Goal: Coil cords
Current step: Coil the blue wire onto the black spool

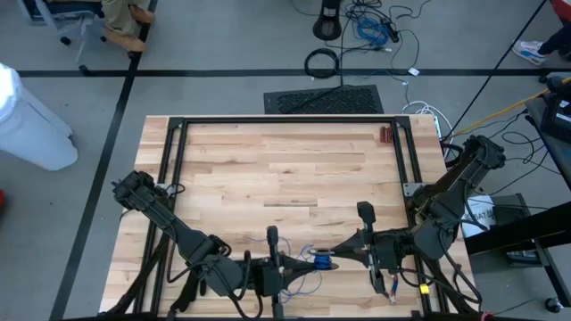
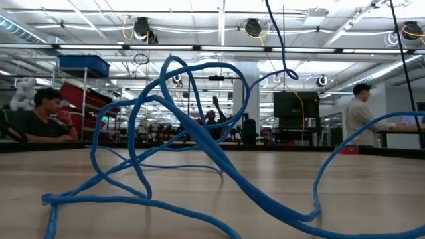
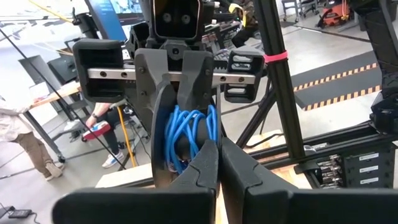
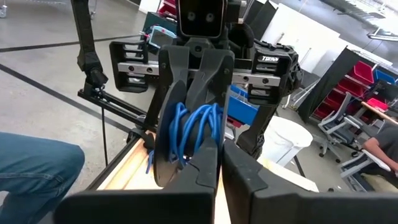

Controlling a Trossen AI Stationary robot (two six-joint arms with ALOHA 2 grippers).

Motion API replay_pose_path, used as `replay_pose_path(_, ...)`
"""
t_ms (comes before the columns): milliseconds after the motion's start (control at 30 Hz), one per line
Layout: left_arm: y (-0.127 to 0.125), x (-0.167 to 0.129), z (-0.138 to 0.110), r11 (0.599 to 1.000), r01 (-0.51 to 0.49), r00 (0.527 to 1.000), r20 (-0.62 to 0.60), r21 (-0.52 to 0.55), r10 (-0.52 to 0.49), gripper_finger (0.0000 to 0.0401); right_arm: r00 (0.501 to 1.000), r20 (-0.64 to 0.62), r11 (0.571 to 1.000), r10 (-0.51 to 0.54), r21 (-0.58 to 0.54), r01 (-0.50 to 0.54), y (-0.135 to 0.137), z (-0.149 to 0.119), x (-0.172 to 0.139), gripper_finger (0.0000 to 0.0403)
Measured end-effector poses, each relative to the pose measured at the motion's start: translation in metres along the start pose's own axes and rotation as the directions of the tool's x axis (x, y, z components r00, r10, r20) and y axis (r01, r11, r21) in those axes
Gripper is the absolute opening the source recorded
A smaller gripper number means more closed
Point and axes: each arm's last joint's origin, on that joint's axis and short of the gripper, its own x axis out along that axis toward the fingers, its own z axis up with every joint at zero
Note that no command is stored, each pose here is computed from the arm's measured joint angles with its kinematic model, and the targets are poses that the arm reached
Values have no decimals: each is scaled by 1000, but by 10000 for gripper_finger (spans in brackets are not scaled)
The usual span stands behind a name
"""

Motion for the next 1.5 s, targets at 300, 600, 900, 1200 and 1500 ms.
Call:
replay_pose_path(300, 0, 0, 0, 1000, 0, 1000, 1, 0, 0, 11, 1000, 0, 1000, 1, 2, -1, 0, 0, 0, 2)
replay_pose_path(600, 0, 0, 0, 1000, -2, 1000, 3, -2, 2, 12, 1000, 0, 1000, 4, 4, -4, 0, 0, 0, 58)
replay_pose_path(900, 0, 0, 0, 1000, -2, 1000, 3, -2, 2, 12, 1000, 16, 1000, -1, 14, 0, 0, 2, 0, 109)
replay_pose_path(1200, -1, 0, 0, 1000, 16, 1000, 6, 0, -16, 12, 996, 41, 997, 74, 11, -74, -2, 1, 3, 43)
replay_pose_path(1500, -1, 0, 1, 999, 39, 999, 17, -3, -38, 12, 997, 41, 998, 68, 16, -68, -4, 1, 4, 3)
